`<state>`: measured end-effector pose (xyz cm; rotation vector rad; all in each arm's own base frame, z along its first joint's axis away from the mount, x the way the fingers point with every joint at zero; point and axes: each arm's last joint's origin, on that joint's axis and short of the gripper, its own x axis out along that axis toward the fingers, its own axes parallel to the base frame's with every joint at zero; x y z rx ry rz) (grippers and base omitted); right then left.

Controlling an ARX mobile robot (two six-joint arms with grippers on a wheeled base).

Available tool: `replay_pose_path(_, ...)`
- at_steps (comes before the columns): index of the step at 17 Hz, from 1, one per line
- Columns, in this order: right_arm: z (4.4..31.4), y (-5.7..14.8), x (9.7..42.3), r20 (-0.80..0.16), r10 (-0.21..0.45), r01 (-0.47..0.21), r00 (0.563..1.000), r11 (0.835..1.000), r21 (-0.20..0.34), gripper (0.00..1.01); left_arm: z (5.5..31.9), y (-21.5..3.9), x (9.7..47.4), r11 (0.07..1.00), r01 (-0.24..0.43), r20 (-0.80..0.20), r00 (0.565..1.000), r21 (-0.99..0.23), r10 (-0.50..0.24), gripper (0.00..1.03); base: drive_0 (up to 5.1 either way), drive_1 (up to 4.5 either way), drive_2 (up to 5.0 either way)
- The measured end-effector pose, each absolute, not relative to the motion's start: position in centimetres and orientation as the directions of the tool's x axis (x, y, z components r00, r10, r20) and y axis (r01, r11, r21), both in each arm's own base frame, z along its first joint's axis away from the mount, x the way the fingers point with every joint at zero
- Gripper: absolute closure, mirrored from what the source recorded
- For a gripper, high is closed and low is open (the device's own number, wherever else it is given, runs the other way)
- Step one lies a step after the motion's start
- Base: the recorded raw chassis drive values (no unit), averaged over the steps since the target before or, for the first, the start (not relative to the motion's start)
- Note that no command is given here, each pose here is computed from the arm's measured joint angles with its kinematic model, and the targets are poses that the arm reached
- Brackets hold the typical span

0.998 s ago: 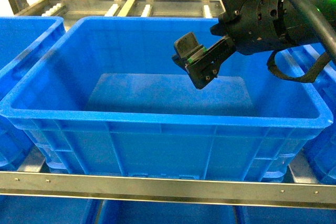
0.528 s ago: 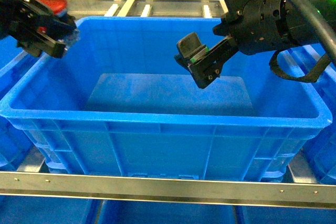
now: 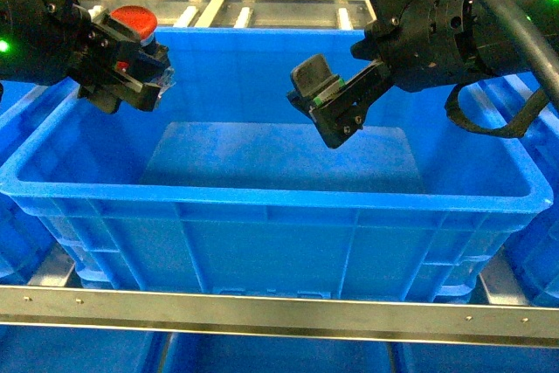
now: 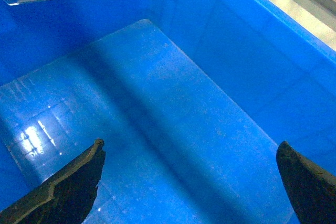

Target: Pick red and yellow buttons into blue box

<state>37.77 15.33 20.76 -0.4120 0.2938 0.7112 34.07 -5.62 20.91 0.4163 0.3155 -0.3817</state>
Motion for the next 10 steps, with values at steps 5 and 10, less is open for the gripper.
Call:
replay_pose_path(5,20.76,15.33,37.77,-0.395,0.567,-0.681,0.722,0.683,-0.264,0.03,20.91,-5.66,34.06,0.846,0.420,-0.370,0.882,0.330,-0.293,0.23,0.0,0.00,0.0)
replay_pose_path(10,20.75,15.33,37.77,-0.396,0.567,-0.681,0.722,0.683,-0.263,0.03,20.91,-5.66,34.06,0.846,0.420,-0.370,0.881,0.330,-0.293,0.05,0.0,0.00,0.0)
